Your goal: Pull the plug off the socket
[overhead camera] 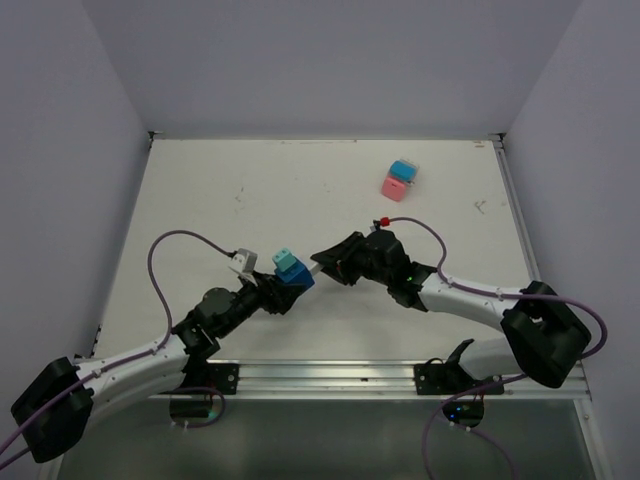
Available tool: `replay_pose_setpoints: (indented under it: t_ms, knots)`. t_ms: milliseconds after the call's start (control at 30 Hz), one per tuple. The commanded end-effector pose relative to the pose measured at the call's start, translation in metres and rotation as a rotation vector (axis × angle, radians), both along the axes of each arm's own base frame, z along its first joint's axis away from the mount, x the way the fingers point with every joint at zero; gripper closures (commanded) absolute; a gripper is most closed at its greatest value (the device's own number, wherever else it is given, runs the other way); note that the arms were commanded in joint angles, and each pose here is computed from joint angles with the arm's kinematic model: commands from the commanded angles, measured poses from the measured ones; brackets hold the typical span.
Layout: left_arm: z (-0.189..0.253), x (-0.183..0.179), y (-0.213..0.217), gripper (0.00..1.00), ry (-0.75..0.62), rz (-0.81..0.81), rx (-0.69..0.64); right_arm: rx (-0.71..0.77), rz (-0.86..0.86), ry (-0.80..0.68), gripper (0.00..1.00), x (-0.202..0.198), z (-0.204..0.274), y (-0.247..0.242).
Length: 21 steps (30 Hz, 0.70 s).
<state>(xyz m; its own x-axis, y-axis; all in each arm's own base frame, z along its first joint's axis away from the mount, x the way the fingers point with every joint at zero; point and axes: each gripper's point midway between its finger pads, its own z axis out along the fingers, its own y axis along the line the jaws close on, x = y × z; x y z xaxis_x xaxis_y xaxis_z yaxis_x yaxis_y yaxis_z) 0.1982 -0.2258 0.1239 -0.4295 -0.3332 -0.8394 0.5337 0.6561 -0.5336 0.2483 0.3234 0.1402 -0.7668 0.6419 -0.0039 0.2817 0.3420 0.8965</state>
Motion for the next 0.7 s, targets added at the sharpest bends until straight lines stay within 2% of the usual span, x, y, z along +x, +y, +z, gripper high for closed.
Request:
replay_pose_setpoints:
  t_ms: [0,367,667]
  knots:
    - [-0.01,0.002,0.013,1.0,0.011,0.07,-0.028,-0.034,-0.259,-0.108,1.0,0.052,0.018,-0.045]
    - [-0.023,0.004,0.016,1.0,0.046,0.091,0.003,-0.11,-0.472,-0.113,1.0,0.082,0.018,-0.087]
    - [-0.021,0.005,0.017,1.0,0.039,0.097,-0.001,-0.121,-0.562,-0.087,1.0,0.098,0.011,-0.11]
